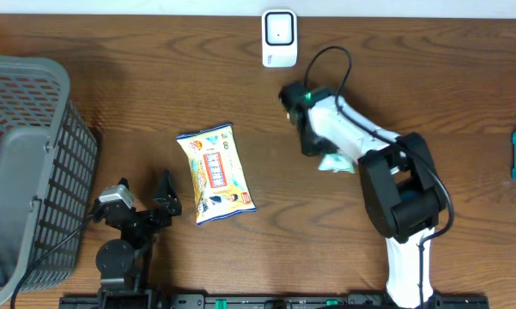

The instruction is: Scan the item barcode

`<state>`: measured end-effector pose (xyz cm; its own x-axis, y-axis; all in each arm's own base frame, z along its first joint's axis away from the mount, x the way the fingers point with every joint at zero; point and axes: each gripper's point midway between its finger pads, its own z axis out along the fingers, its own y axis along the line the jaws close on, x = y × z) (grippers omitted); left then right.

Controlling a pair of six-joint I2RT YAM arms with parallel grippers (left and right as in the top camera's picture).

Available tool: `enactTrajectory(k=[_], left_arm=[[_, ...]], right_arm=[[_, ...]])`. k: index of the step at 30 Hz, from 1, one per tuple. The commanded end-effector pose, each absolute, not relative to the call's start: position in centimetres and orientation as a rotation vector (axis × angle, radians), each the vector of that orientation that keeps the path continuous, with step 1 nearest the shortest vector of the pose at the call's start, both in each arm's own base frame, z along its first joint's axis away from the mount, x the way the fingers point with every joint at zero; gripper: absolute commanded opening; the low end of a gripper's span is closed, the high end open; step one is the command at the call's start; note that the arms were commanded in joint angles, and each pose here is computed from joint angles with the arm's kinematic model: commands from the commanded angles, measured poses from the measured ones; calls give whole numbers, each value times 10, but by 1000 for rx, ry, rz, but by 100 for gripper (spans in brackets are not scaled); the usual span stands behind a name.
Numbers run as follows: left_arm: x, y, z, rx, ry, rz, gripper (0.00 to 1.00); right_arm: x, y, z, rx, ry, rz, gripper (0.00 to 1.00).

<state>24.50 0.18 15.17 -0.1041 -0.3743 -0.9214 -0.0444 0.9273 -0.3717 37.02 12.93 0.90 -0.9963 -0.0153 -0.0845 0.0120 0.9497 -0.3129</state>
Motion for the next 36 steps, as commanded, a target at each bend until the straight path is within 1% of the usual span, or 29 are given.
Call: enactTrajectory(k=[1, 5, 9, 12, 14, 16, 21, 24, 28, 31, 34, 36], left_arm=[[244, 1, 136, -327, 1704, -286, 97], [244, 1, 136, -327, 1704, -286, 97], [244, 1, 136, -327, 1704, -286, 97], [244, 1, 136, -327, 1704, -286, 97], [244, 1, 136, -327, 1704, -286, 97], [244, 1, 136, -327, 1704, -286, 97], [244, 1, 136, -327, 1704, -286, 97], [244, 1, 136, -327, 1704, -286, 97], [244, 1, 136, -327, 1704, -286, 97], [244, 1, 136, -327, 1704, -286, 97], [244, 1, 136, -327, 1704, -286, 97], [244, 1, 136, -327, 1704, -286, 97]], right_arm=[[355, 221, 34, -258, 3189, 303, 1], [352, 254, 101, -384, 3108, 726, 1], [327, 258, 156, -473, 3068, 1053, 1], [303, 264, 196, -655, 2916, 1400, 1], [294, 271, 224, -792, 2704, 1655, 1], [295, 273, 236, -769, 2624, 1770, 2], [299, 284, 285, -597, 2377, 2169, 2], [299, 285, 295, -561, 2324, 2250, 1], [299, 285, 295, -621, 2278, 2223, 1], [299, 286, 303, -747, 2094, 2204, 1], [299, 286, 300, -1015, 1842, 2013, 1], [299, 286, 298, -1108, 1740, 1933, 1]])
